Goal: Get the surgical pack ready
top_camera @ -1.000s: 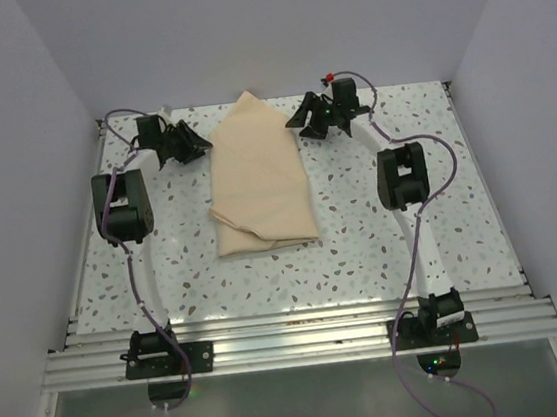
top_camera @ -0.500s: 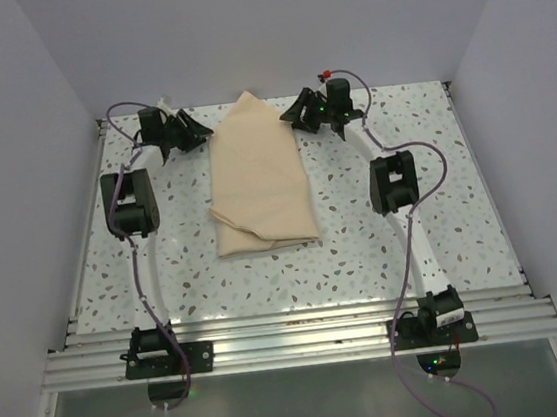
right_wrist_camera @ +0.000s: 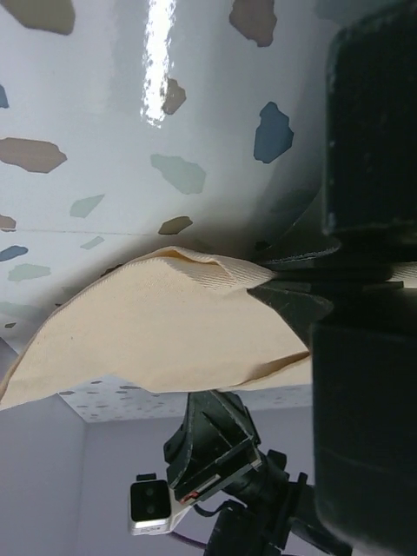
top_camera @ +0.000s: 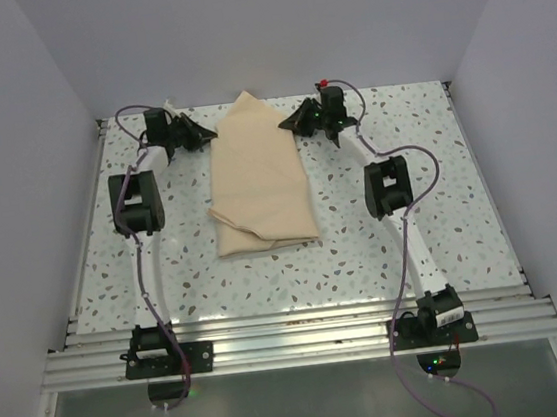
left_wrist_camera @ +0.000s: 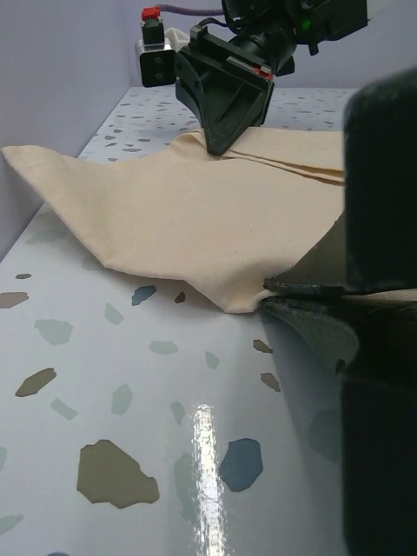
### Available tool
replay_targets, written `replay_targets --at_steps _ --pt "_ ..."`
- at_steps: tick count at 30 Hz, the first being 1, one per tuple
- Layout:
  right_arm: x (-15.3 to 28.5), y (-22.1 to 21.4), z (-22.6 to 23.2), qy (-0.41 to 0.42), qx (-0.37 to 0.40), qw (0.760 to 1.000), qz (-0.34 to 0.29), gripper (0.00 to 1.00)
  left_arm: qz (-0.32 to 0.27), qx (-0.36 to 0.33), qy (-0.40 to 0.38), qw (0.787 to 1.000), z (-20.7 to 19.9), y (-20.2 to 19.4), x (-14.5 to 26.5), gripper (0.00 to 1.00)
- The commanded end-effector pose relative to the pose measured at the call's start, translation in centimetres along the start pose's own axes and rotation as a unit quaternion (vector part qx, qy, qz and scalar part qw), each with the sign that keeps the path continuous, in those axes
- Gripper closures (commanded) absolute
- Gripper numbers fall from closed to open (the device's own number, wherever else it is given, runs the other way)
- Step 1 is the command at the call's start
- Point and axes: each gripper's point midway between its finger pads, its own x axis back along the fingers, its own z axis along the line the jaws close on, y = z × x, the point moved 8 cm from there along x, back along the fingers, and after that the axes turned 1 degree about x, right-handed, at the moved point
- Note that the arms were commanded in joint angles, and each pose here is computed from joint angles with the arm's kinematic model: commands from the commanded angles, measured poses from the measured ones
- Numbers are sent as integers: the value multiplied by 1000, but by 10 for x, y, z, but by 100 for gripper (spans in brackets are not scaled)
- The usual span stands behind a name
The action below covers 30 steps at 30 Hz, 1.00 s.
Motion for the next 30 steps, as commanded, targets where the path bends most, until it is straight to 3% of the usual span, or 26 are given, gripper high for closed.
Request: replay_targets --at_steps 1,4,6,13,17,25,30 --pt "14 20 49 64 -27 998 -10 100 -8 -6 -36 999 -33 17 6 100" --pt "44 32 90 80 -6 997 1 100 -30 -30 -45 998 -70 34 28 100" --pt "56 28 91 62 -8 998 26 100 -31 -35 -52 998 -88 35 44 100" --pt "103 24 138 72 -4 994 88 100 6 -61 -22 998 -117 7 92 100" --pt "138 8 149 40 -11 991 127 100 39 -71 9 997 -119 -25 125 100" --pt "204 -50 143 -3 5 984 179 100 50 -115 37 991 -146 -75 207 100" --pt "246 -85 146 -19 27 977 211 100 65 -101 58 991 -145 -116 245 100"
